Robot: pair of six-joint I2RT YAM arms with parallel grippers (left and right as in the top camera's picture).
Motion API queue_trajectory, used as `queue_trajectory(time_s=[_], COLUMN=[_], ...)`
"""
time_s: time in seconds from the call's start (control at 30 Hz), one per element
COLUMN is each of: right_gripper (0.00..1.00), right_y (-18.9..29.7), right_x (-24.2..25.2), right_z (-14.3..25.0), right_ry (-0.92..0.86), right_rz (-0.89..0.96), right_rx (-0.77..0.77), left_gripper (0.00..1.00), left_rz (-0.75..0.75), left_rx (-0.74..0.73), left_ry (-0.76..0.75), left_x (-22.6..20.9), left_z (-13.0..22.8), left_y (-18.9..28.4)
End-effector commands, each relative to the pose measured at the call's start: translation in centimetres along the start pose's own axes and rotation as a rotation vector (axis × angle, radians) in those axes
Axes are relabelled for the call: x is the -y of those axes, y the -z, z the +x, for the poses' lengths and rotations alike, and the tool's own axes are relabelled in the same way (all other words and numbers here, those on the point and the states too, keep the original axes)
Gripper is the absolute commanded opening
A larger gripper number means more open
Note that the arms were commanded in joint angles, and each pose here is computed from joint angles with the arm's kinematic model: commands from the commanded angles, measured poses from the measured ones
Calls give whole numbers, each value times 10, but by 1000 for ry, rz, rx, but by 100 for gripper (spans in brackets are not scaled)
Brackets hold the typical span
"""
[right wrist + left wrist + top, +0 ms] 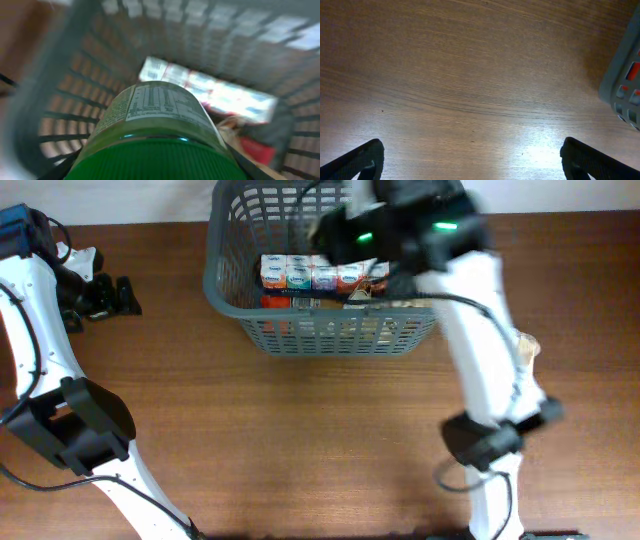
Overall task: Pack container
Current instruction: 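Lift the jar with the right gripper and carry it over the basket, then open the right gripper to drop the jar into the basket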
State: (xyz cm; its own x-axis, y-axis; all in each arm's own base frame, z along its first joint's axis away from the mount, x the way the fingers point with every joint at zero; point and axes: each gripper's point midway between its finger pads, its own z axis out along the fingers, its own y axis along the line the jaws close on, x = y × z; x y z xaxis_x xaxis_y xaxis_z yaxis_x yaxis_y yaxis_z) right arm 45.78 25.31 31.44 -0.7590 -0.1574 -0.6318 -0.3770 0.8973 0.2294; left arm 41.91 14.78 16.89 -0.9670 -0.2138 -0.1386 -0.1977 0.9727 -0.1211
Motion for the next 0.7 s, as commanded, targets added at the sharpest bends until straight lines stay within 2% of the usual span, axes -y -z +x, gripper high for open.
queue_trajectory(time_s=[0.0,0.17,0.33,0.37,0.4,0.43,0.5,0.67], right_gripper=[4,4,5,20,95,98,98,99], right_y=[-64,-112,-127,-127,-127,-126,-119,-62], right_x=[0,3,8,8,8,8,8,22], right_z=[31,58,71,71,71,71,68,31], right_ry=[16,4,-3,-3,9,37,98,138], right_rz=[23,6,17,17,15,11,3,93], right_rx=[-134,-240,-287,-288,-287,-287,-280,-154], left_gripper=[99,99,99,99,99,99,99,99], left_rz=[-2,-2,-2,-2,-2,-2,-2,-2], left_rx=[-10,-10,-10,-10,-10,-10,-10,-10], left_ry=[15,15,15,15,15,15,15,15], left_x=[-3,-3,-3,-3,-3,-3,-3,-3], left_z=[1,1,1,1,1,1,1,1], left_y=[-3,-3,-3,-3,-3,-3,-3,-3])
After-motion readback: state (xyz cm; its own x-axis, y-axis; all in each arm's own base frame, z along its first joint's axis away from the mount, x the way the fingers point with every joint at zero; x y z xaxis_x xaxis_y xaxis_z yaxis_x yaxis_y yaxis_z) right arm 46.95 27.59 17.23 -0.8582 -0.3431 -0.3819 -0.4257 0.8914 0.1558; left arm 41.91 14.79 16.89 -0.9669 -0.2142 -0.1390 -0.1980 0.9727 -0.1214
